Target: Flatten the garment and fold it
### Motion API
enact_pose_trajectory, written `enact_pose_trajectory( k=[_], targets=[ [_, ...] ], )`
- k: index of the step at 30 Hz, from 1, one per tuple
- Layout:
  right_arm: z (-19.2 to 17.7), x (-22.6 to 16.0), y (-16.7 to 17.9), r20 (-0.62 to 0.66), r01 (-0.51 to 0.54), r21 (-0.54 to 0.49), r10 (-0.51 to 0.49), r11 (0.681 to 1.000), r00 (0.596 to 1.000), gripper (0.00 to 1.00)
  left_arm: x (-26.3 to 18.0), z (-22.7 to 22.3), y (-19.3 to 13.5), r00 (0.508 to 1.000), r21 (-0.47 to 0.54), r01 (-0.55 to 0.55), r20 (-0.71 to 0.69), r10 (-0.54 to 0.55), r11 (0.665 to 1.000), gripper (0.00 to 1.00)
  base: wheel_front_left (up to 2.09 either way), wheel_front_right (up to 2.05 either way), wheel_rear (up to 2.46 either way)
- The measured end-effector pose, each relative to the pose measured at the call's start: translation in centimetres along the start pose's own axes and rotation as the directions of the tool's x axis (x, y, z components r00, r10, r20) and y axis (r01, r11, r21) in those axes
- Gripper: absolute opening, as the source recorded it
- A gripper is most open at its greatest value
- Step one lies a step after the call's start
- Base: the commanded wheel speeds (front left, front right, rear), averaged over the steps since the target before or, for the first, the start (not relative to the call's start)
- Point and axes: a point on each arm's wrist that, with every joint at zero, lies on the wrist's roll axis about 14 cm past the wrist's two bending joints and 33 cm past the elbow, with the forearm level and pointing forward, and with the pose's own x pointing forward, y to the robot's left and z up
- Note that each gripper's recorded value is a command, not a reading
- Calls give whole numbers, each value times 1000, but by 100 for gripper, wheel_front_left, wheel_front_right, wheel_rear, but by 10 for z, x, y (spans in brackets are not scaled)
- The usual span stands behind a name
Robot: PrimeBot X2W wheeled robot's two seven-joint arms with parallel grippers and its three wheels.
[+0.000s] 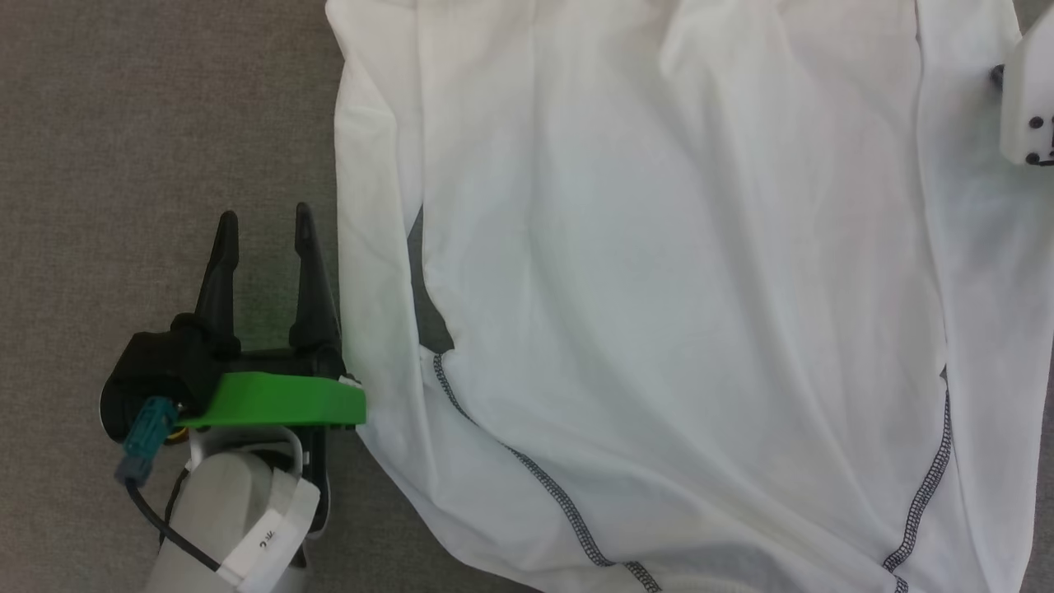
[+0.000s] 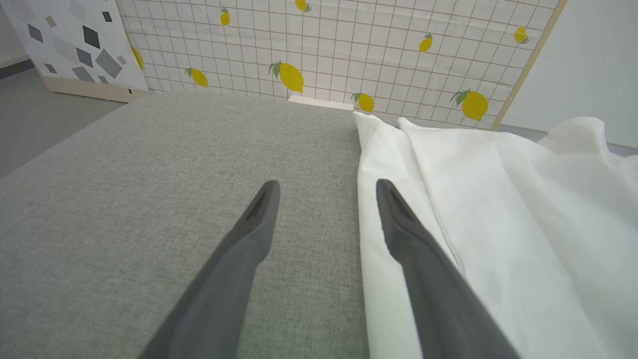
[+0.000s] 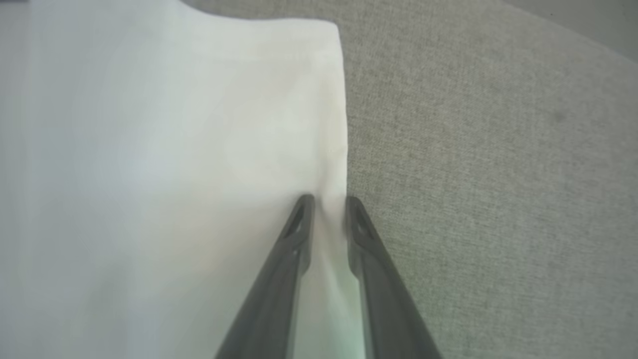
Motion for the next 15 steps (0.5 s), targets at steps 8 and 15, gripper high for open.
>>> enact_pose_trajectory(
  k=[8, 15],
  targets=[
    [11, -25, -19, 141, 4, 123, -22, 992, 990, 0, -6, 14, 0, 1000, -5, 5, 29, -5, 1000, 100, 0, 0, 0],
    [36, -80, -32, 343, -35, 197, -36, 980, 939, 0, -24, 33, 3, 998, -18, 2, 63, -1, 1000, 100, 0, 0, 0]
  ],
)
